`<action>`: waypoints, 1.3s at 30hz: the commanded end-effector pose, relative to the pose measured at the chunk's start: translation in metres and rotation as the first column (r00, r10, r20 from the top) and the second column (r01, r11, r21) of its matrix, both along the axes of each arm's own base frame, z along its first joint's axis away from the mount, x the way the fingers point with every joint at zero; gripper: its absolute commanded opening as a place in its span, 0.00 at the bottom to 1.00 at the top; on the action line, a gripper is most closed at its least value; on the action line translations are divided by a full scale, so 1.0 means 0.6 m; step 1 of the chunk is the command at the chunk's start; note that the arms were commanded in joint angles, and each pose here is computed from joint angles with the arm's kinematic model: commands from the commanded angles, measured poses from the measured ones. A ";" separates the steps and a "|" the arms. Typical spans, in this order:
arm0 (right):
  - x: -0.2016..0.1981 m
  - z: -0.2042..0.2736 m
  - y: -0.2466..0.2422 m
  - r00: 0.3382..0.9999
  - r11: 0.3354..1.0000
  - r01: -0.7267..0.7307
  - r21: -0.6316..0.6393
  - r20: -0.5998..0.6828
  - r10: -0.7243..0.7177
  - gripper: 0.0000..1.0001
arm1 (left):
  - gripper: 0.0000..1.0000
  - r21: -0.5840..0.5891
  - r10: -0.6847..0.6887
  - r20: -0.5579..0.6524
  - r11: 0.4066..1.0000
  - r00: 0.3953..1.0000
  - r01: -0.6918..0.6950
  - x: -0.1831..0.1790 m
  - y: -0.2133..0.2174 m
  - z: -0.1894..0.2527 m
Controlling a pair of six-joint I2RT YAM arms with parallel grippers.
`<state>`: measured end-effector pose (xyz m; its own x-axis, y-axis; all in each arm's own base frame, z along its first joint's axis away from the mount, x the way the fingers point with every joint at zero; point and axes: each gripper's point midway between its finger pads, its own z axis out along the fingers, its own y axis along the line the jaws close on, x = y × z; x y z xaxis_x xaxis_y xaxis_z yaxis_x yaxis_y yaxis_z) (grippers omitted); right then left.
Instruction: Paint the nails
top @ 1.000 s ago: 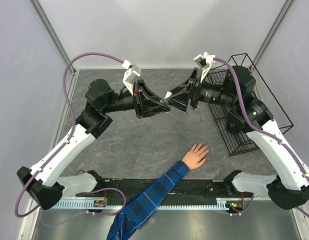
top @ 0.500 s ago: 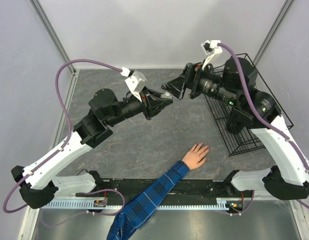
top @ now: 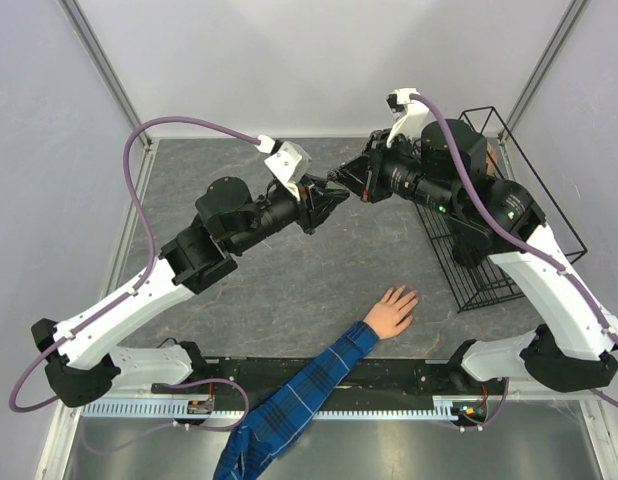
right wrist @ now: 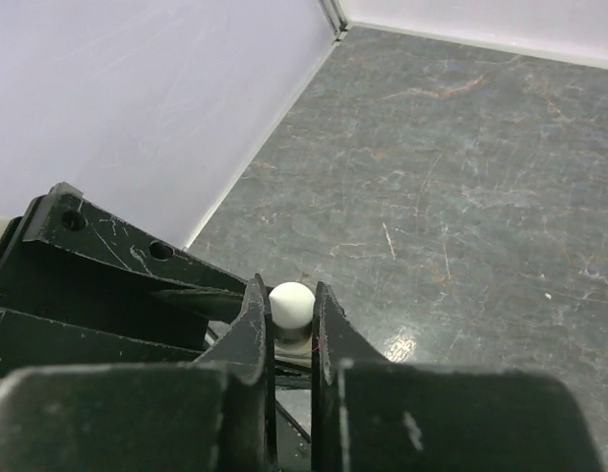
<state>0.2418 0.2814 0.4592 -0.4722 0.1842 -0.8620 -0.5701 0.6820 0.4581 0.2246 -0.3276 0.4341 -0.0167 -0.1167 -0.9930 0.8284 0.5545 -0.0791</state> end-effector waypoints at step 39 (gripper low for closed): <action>-0.065 0.097 -0.006 0.936 0.935 -0.332 0.124 0.163 0.311 0.89 | 0.02 -0.087 -0.305 -0.008 0.949 0.952 0.303 -0.032 0.048 0.047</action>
<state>0.1954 0.2843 0.5189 -0.3964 0.1791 -0.9005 -0.8451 0.3120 0.4341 0.2001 -0.3077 0.4431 -0.2035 -0.1565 -0.9665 0.9507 0.2044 -0.2332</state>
